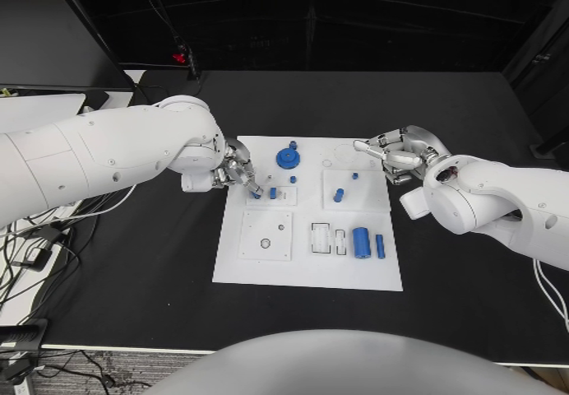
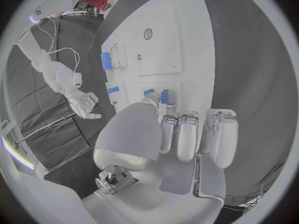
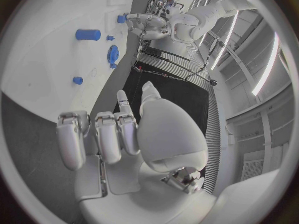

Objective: Assemble the parts on the task board

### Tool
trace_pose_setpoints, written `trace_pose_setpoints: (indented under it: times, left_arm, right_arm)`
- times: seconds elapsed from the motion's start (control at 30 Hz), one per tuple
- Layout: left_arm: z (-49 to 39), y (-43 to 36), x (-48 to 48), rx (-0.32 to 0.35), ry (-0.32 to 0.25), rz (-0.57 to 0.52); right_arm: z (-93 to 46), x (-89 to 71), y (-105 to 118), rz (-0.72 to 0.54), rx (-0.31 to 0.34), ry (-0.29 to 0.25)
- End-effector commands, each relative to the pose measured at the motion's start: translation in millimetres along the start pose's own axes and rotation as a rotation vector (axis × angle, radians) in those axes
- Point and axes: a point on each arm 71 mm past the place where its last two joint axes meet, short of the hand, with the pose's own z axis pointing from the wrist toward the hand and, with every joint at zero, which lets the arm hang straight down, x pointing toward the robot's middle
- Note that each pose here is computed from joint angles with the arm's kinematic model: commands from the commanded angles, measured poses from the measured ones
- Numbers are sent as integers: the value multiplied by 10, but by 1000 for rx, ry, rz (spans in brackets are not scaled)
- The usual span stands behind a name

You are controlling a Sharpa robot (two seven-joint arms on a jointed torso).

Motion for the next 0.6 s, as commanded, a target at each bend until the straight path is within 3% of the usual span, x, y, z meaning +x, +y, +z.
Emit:
trace_pose_setpoints:
  times: [0.03,0.6]
  left_arm:
    - [20,50,23,-38,12,14]
    - [16,86,32,-69,32,26]
  right_arm:
    - [2,4,14,2,-8,4]
    - [0,5,15,2,-8,5]
